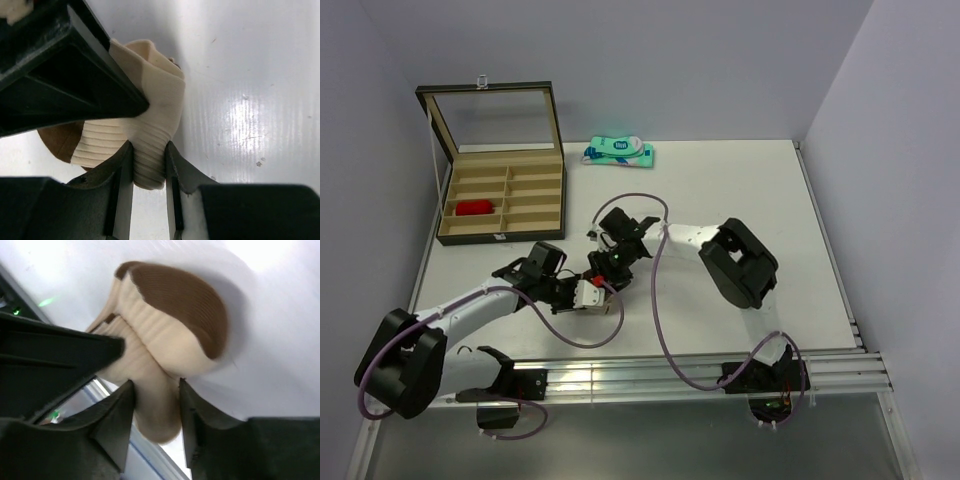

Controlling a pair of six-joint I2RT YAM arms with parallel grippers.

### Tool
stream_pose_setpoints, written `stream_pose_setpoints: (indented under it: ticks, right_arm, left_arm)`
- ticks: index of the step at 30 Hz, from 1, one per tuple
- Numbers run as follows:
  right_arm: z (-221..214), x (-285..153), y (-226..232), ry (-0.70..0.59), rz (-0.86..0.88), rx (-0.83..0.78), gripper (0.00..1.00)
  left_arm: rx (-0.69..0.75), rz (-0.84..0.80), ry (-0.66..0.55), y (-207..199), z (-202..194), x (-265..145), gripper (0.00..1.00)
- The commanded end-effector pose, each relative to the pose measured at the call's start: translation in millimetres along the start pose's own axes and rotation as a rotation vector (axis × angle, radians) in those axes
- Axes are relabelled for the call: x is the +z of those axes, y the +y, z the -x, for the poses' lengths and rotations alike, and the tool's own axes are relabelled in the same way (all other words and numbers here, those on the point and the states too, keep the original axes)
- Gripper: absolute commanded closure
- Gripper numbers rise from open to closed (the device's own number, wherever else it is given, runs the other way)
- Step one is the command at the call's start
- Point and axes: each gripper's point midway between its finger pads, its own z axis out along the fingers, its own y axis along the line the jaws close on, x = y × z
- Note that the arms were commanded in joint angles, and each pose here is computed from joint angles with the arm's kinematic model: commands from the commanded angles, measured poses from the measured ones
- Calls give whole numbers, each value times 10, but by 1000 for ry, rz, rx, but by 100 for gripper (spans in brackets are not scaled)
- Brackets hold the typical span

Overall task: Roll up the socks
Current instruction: Roll the sock at the center of the board.

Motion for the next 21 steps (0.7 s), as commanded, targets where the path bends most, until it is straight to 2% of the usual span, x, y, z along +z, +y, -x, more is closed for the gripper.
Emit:
stream_pose_setpoints:
  ticks: [1, 2, 3, 4, 6, 7, 12, 13, 15, 16, 21]
  right_arm:
    - [336, -238, -291, -243, -199, -7, 52]
    - [377, -375, -213, -297, -195, 2, 51]
    - [294, -394, -326, -313, -225, 29, 50]
    - [383, -555, -223, -391, -201, 32, 50]
    - [303, -656, -375, -448, -236, 71, 49]
    - [373, -828, -275, -526, -215, 64, 48]
    - [207, -1125, -338, -675, -234, 82, 48]
    - [243, -1282, -230, -742, -210, 56, 48]
    - [109, -1303, -252, -763, -226, 37, 48]
    - [137, -1453, -141, -829, -213, -5, 48]
    - [7, -1534, 153, -911, -283, -155, 47]
  left_arm:
    - [-54, -175, -38, -367, 47, -16, 100]
    - [-74, -199, -36, -406, 29, -12, 99]
    - [-69, -203, -40, -381, 43, -16, 100]
    - [-78, -208, -43, -380, 40, -15, 100]
    - [-102, -228, -49, -380, 21, -18, 100]
    - [-110, -235, -50, -376, 14, -22, 100]
    - [-189, -320, -48, -321, -16, -44, 100]
    - [-217, -347, -43, -348, -23, -73, 100]
    - [-246, -363, -44, -262, -36, -76, 100]
    - [-279, -394, -40, -306, -32, -104, 100]
    - [-356, -507, -22, -287, -38, -91, 100]
